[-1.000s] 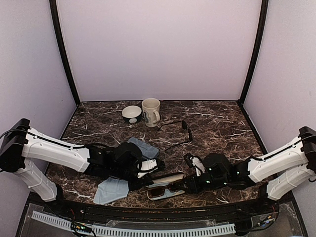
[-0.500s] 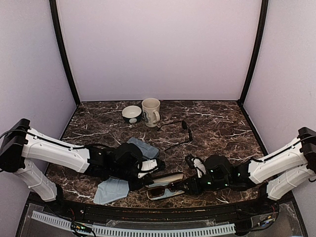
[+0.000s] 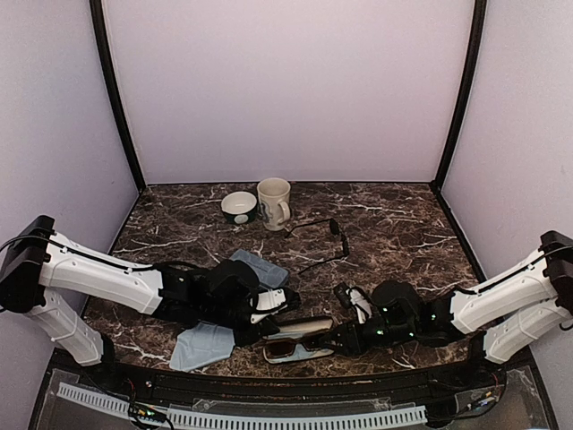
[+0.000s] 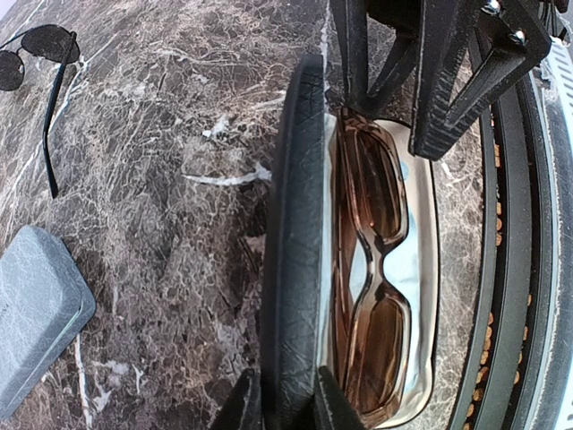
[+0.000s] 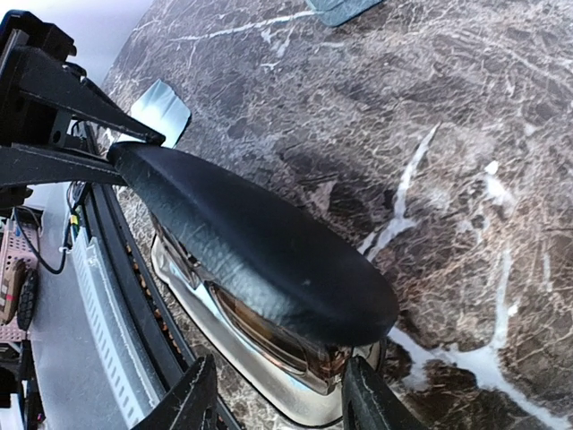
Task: Organize the sunglasses
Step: Close the case with sunglasses at the center of the board.
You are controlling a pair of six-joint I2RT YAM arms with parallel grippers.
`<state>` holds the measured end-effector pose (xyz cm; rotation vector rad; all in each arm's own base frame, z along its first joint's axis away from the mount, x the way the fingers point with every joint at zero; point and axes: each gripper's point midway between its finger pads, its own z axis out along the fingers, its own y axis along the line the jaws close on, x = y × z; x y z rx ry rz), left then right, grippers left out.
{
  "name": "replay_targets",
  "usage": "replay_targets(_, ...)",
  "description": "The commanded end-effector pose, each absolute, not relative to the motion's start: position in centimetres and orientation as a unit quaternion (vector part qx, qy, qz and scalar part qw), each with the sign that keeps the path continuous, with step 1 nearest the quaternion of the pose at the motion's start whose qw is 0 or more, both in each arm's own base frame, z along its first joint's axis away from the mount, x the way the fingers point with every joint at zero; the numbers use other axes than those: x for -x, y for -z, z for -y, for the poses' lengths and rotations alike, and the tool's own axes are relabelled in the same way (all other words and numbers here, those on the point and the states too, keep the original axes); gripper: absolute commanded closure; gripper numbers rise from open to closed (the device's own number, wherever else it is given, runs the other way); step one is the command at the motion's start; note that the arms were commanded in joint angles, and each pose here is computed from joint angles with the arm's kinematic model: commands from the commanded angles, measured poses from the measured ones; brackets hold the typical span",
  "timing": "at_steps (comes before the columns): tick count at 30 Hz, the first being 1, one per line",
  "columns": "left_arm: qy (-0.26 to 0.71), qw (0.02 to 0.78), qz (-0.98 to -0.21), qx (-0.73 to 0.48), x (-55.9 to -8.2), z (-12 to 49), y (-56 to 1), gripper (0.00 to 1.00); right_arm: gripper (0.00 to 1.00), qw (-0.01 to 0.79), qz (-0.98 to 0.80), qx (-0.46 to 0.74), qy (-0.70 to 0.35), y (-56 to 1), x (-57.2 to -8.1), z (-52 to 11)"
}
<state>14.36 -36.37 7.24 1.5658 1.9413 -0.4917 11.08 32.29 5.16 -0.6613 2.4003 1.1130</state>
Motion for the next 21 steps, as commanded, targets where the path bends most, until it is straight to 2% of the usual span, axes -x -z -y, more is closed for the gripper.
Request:
replay_targets(1,0.199,0.316,-0.716,-0.590,-14.04,36.91,-8.83,0.82,0.52,0.195,-0.851,0.235,-0.427,-5.73,-10.65,-32.93)
replay_targets(21,0.169,0.334,-0.708,-0.598,-13.92,37.42,-8.83,0.86,0.54,0.189,-0.838,0.229,-0.457,-6.51,-10.05,-33.09)
